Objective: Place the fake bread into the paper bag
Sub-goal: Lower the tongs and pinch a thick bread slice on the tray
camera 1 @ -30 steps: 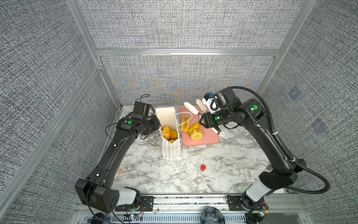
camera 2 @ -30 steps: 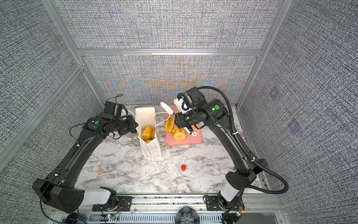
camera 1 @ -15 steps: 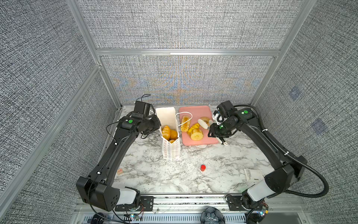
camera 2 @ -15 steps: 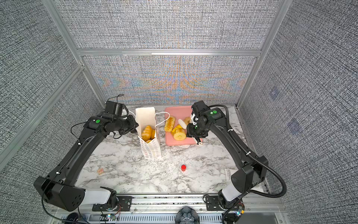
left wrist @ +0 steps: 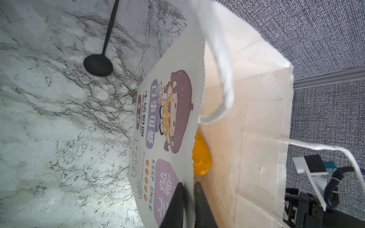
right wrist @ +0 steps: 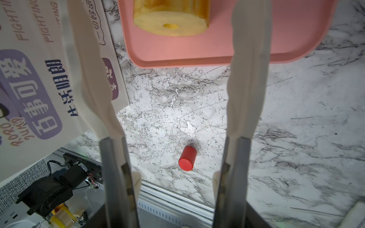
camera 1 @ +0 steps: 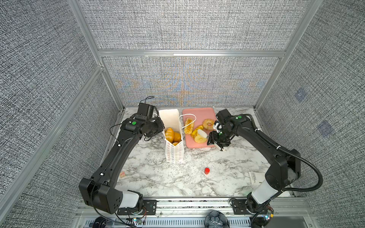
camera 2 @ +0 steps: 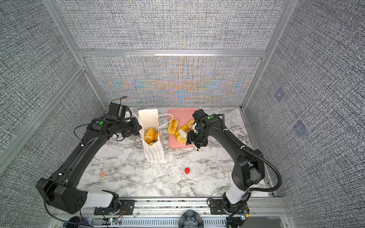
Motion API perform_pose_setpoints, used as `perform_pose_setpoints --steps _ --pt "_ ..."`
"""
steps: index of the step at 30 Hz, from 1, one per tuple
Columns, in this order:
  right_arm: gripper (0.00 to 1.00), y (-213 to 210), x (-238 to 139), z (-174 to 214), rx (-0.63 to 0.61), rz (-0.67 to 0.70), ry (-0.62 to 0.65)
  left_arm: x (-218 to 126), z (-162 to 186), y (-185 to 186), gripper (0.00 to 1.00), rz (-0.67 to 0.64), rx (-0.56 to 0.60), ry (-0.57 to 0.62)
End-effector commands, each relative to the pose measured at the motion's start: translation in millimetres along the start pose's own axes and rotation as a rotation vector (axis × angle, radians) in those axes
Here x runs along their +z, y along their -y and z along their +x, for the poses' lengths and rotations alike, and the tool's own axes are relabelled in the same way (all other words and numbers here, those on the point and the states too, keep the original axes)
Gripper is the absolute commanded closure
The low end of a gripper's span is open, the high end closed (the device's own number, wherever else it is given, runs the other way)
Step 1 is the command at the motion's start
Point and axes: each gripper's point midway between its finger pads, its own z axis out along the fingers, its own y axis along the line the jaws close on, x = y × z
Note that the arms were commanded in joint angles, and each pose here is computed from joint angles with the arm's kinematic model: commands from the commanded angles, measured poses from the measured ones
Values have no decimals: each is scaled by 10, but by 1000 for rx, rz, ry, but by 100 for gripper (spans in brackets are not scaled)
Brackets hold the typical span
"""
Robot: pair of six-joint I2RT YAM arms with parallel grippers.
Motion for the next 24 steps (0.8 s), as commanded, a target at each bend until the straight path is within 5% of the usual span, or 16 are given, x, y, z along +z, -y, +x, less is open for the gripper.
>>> perform_pose_setpoints --steps 1,24 --pt "31 -51 44 -27 8 -28 -1 12 -9 18 86 13 11 2" --pt "26 -129 497 -179 20 -44 -85 37 -9 13 86 14 9 -2"
